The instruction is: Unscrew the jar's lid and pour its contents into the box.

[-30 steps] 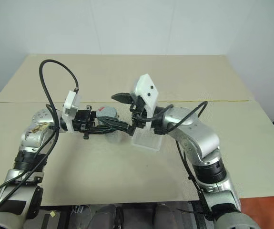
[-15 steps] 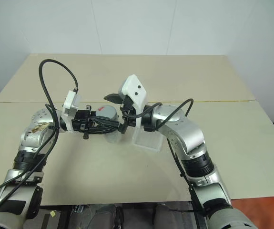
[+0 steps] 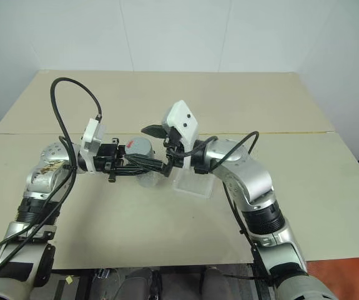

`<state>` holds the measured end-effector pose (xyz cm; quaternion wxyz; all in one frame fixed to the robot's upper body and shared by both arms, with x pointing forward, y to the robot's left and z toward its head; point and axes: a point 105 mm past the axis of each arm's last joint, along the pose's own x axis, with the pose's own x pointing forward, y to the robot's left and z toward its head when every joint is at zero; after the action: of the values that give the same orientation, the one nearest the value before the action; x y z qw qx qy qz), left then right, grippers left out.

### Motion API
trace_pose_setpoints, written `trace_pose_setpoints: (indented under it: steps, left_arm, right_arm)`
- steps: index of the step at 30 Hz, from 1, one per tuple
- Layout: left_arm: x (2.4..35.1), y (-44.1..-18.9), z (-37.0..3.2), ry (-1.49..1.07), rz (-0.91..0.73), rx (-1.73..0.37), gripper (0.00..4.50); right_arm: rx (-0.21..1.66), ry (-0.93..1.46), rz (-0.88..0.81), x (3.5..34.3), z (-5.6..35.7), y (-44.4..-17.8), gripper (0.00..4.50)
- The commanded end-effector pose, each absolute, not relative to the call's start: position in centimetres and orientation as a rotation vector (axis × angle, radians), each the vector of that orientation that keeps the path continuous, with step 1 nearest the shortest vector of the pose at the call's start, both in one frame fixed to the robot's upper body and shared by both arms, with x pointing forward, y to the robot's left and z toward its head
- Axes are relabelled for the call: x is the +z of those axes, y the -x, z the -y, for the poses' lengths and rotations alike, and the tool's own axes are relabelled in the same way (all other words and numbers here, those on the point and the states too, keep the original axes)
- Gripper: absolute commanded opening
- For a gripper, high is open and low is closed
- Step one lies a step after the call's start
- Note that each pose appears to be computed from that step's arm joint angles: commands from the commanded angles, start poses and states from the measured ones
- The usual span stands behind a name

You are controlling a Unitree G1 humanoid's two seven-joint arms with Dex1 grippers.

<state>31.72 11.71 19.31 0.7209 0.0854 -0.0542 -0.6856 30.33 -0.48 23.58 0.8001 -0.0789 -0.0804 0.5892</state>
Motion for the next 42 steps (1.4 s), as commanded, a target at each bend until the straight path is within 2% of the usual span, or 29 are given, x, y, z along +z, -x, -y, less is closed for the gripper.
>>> trace_pose_setpoints:
  steps: [1,25,34,42]
  left_arm:
    - [20.5,-31.4,-11.7,-0.219,0.167,-1.533,2.01]
    - [20.5,-31.4,-11.8,-0.225,0.165,-1.535,2.01]
    - [20.4,-31.4,-11.6,-0.224,0.164,-1.541,2.01]
    - [20.4,-31.3,-11.6,-0.227,0.162,-1.54,2.01]
  right_arm:
    - [1.224,0.17,0.236,25.0,1.8,-30.2,4.44]
    - [1.286,0.186,0.256,25.0,2.4,-28.5,4.44]
    - [1.356,0.177,0.287,25.5,1.0,-27.2,4.44]
    - [1.332,0.18,0.265,25.2,-0.5,-28.2,4.44]
